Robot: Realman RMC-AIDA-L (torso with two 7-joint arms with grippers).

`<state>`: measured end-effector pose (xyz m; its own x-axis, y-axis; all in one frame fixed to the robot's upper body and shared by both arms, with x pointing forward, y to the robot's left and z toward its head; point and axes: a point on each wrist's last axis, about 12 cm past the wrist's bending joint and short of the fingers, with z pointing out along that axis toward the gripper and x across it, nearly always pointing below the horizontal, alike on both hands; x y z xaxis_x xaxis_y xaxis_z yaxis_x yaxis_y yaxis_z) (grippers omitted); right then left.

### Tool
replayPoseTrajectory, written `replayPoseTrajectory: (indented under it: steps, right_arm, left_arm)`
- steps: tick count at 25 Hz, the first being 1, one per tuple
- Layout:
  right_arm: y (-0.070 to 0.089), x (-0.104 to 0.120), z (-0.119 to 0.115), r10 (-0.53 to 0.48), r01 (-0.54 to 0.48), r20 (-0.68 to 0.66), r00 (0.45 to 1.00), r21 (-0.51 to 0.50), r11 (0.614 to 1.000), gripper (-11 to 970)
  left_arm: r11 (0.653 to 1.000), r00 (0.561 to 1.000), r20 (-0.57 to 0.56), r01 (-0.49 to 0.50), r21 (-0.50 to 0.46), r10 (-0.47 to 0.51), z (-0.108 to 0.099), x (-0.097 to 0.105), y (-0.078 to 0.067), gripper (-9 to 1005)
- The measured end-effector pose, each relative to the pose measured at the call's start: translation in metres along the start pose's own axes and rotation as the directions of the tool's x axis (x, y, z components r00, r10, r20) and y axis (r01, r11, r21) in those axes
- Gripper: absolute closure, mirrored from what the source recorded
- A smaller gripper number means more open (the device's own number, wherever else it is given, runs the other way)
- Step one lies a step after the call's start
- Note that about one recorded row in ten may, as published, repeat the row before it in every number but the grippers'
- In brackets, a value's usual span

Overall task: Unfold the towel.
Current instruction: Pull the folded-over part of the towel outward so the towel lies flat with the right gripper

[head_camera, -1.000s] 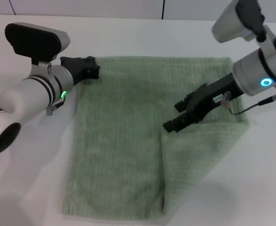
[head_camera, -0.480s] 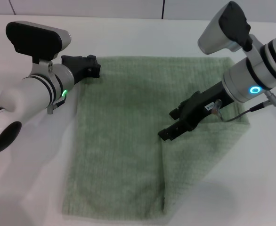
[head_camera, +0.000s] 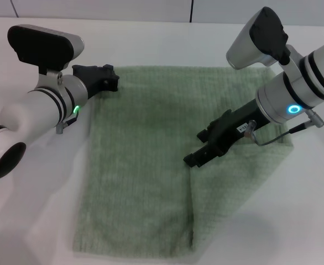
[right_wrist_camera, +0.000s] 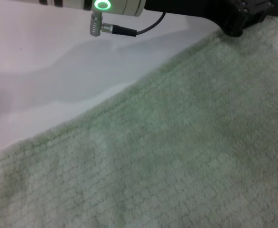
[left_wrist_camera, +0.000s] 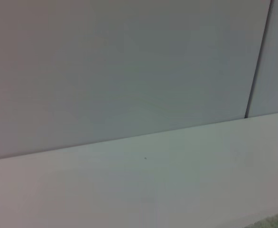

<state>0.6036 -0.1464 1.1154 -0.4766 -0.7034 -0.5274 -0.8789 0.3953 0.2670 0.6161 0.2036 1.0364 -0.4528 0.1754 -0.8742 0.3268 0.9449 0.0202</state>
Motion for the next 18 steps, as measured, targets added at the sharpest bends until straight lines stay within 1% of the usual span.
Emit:
replayPoseTrajectory:
  steps: [12, 18]
  right_arm:
    - [0.0000, -0.0013, 0.0080, -0.004, 0.004, -0.026, 1.000, 0.011, 1.000, 160]
    - [0.0002, -0.0018, 0.0084, -0.006, 0.006, -0.029, 1.000, 0.012, 1.000, 163]
  left_arm:
    - [1.000, 1.000, 0.000, -0.001, 0.000, 0.001, 0.0000, -0.0003, 0.0004, 999]
    - [1.000, 1.000, 0.000, -0.001, -0.001, 0.001, -0.0001, -0.0001, 0.0008, 999]
